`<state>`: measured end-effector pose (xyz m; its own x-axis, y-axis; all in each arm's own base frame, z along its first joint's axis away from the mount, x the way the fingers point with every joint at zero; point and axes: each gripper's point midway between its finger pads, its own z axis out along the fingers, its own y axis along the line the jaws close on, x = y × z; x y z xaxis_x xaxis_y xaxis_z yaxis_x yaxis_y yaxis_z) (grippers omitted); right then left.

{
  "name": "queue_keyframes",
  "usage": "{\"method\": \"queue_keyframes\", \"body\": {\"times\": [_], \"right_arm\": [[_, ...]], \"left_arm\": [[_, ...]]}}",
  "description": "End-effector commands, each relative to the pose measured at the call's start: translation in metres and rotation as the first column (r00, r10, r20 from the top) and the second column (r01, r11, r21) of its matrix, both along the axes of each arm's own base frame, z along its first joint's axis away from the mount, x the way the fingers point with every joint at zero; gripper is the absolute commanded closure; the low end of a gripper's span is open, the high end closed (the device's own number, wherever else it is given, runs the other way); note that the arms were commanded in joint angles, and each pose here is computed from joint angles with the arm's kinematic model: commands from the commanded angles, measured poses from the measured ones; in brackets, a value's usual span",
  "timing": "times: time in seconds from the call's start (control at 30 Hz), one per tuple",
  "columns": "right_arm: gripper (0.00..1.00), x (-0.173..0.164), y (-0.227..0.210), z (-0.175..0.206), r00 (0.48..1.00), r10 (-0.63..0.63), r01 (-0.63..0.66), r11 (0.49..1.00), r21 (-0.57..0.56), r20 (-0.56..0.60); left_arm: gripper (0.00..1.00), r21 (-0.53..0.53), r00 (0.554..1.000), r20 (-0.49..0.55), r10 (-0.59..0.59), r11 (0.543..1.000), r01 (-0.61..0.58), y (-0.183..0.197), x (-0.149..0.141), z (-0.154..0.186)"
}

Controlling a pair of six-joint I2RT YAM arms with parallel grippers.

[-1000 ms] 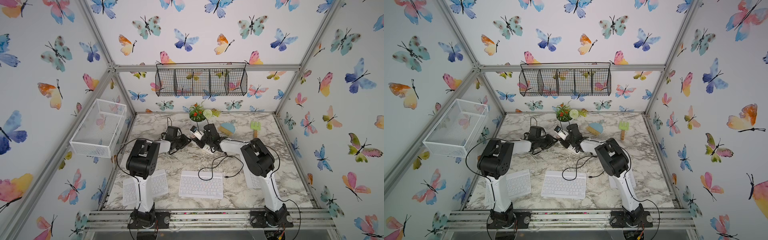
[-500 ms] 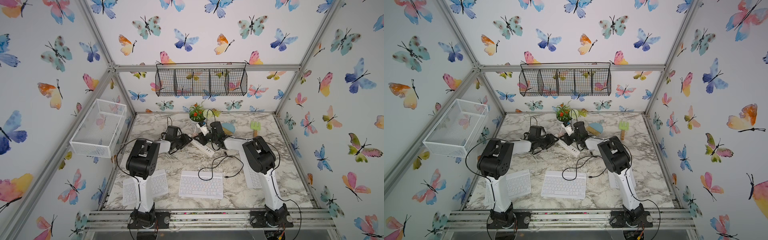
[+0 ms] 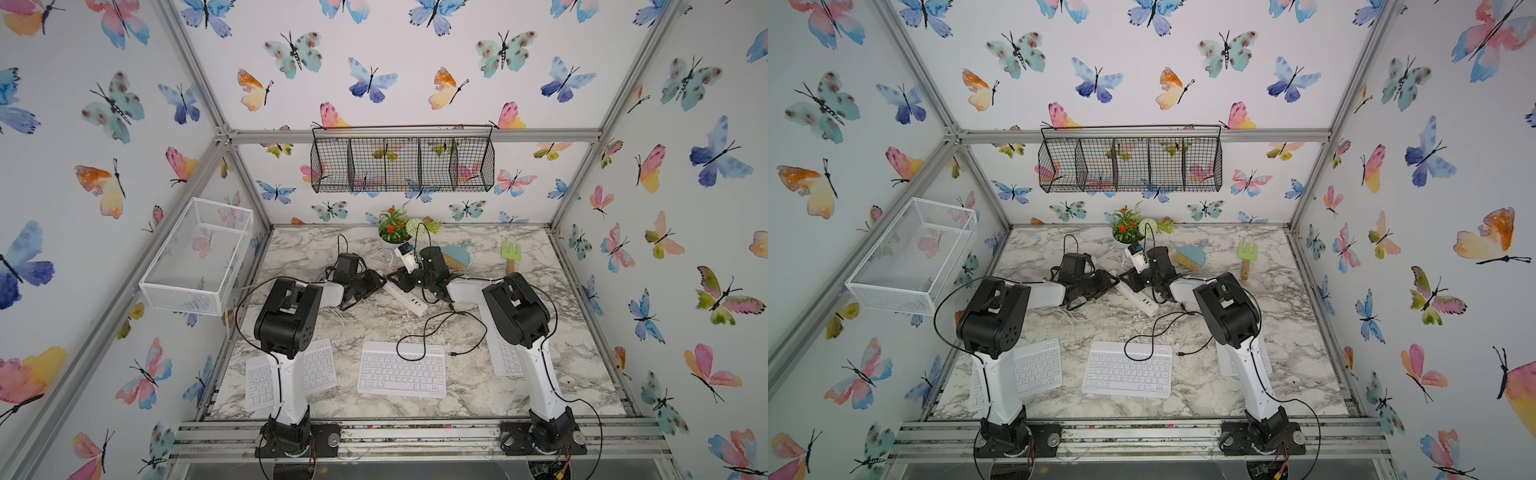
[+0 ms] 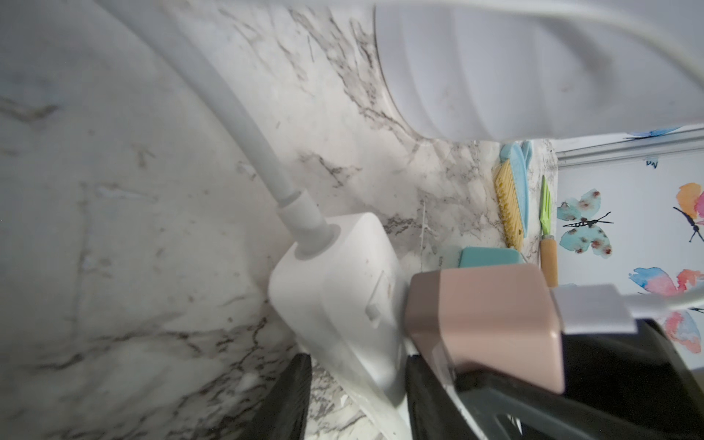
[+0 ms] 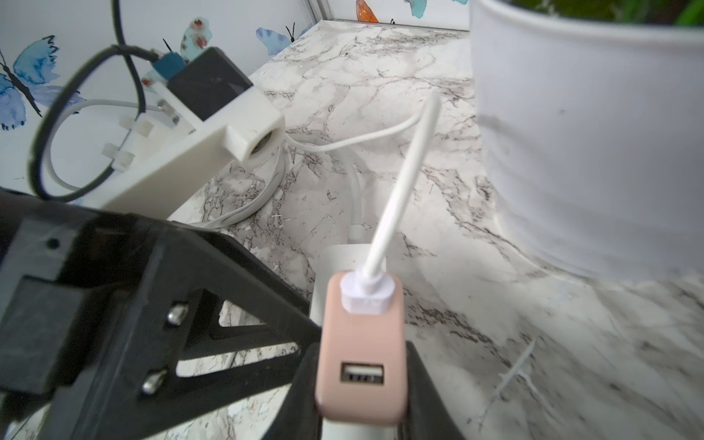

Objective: Unplug the wireless keyboard
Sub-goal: Remove the plug from the socket.

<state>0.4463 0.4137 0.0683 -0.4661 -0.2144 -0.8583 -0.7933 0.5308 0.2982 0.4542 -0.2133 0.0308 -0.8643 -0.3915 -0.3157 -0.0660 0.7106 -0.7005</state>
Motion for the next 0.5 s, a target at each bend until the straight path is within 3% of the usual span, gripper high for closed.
{"method": "queue_keyframes", "body": {"times": [0.0,0.27,0.47], "right_arm": [[0.87,-0.061,0.060,0.102,0.933,0.217,-0.266,0.954,0.142,0.285],[0.87,-0.096,0.064,0.120,0.854,0.252,-0.346,0.929,0.134,0.455],[0.88,-0.103,0.070,0.144,0.885,0.261,-0.382,0.879,0.284,0.385]], "left_arm": [[0.56,0.198,0.947,-0.321,0.013,0.979,0.053,0.020,-0.068,-0.096],[0.59,0.209,0.943,-0.333,-0.004,0.975,0.078,0.018,-0.066,-0.098],[0.59,0.238,0.939,-0.343,-0.013,0.966,0.100,0.017,-0.066,-0.100]]}}
